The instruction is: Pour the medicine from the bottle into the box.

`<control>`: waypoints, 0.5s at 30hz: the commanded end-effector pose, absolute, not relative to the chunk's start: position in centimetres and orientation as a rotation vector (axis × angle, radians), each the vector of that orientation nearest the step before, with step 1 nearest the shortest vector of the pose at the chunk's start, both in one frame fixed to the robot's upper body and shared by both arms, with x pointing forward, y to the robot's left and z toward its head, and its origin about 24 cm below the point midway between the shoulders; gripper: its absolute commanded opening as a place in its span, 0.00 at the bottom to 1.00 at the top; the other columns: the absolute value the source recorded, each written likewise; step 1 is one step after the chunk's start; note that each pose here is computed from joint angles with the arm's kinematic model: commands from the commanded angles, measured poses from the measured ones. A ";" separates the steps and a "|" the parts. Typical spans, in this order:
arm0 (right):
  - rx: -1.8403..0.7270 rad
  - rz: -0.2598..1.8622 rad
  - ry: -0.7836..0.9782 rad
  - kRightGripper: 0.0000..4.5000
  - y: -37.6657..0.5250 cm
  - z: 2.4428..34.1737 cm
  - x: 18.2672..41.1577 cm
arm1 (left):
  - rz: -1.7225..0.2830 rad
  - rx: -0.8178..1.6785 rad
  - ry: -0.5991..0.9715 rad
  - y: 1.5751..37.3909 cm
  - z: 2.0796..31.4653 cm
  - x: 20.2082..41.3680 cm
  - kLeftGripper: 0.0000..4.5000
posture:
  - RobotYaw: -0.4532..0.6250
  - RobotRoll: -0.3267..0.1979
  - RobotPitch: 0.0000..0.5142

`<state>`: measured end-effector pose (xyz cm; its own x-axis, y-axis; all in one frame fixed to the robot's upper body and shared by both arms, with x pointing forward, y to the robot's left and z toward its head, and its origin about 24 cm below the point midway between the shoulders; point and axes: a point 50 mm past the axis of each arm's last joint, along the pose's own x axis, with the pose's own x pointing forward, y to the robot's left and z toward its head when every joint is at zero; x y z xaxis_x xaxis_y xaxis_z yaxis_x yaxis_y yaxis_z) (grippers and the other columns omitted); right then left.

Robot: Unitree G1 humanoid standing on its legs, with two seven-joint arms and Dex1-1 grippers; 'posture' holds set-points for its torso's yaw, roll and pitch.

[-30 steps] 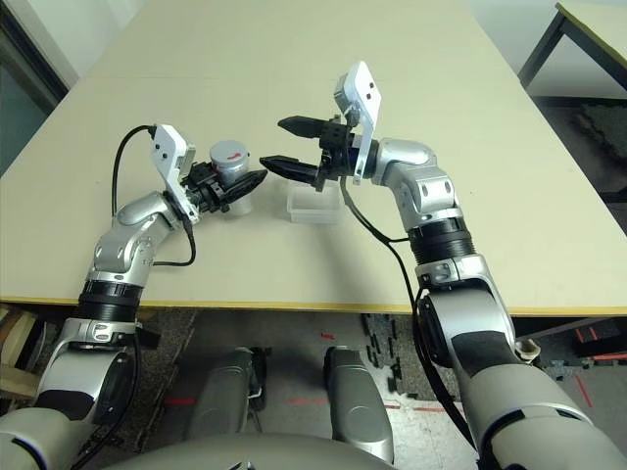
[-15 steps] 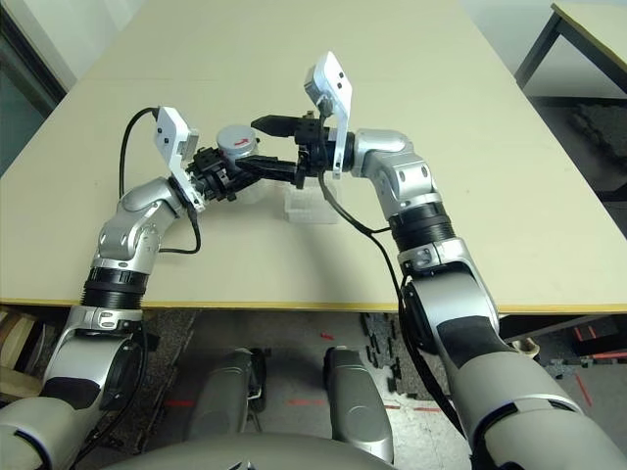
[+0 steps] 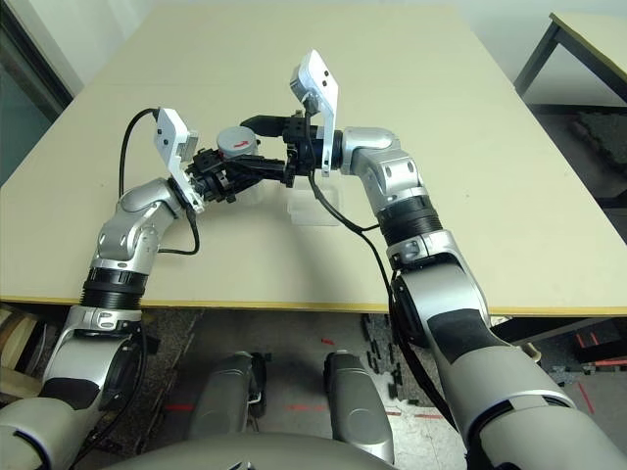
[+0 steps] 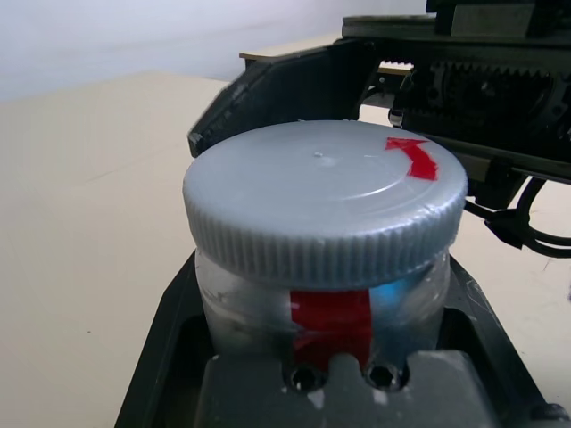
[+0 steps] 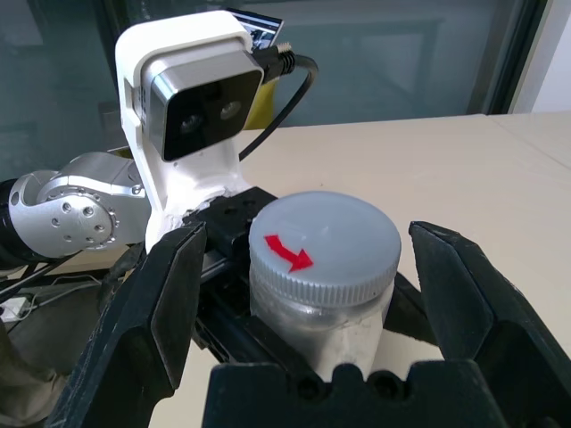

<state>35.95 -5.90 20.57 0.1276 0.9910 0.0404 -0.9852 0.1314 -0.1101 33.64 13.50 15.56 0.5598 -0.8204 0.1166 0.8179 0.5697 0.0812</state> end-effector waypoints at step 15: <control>-0.106 1.457 -0.134 0.57 -5.6 20.8 36.3 | -0.984 0.013 -0.126 13.7 15.3 33.1 0.59 | 0.36 0.62 0.22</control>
